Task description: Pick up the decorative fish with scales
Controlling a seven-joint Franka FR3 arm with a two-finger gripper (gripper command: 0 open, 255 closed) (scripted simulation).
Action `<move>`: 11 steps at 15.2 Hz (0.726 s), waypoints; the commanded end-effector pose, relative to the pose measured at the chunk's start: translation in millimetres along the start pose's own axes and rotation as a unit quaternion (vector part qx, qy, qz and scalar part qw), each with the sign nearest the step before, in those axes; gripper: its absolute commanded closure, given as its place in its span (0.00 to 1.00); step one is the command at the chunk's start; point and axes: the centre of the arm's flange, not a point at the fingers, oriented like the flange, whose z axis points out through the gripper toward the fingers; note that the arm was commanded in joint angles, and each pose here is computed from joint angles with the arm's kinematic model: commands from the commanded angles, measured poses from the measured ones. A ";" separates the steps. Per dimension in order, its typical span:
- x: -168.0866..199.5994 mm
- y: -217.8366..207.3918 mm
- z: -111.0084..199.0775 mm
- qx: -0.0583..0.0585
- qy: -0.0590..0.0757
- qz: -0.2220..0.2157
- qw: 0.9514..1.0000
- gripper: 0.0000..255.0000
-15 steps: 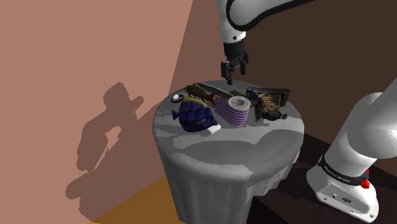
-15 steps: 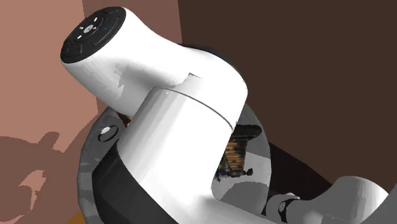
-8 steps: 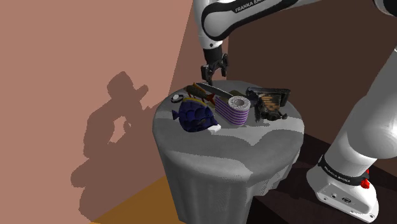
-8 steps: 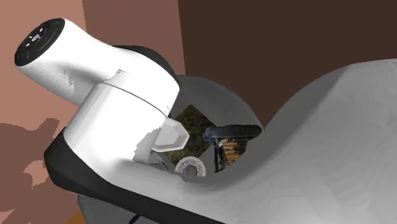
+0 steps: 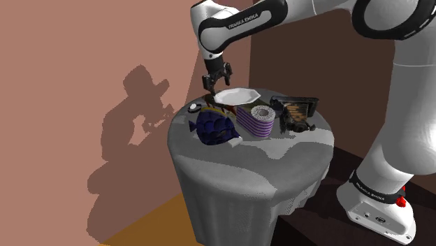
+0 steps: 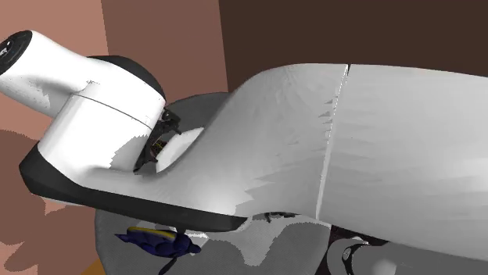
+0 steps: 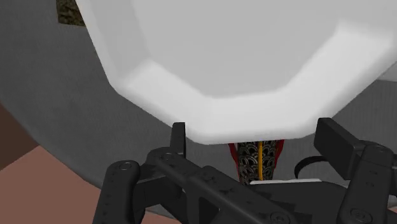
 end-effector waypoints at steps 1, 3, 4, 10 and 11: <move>24.9 -9.7 7.9 -0.003 0.005 0.001 1.000 0.00; 48.5 -17.8 12.8 -0.007 0.009 0.002 1.000 0.00; 60.3 -21.8 15.2 -0.008 0.011 0.002 1.000 0.00; 69.1 -29.4 42.7 -0.009 0.013 0.003 1.000 0.00; 69.3 -30.4 47.9 -0.009 0.013 0.003 1.000 0.00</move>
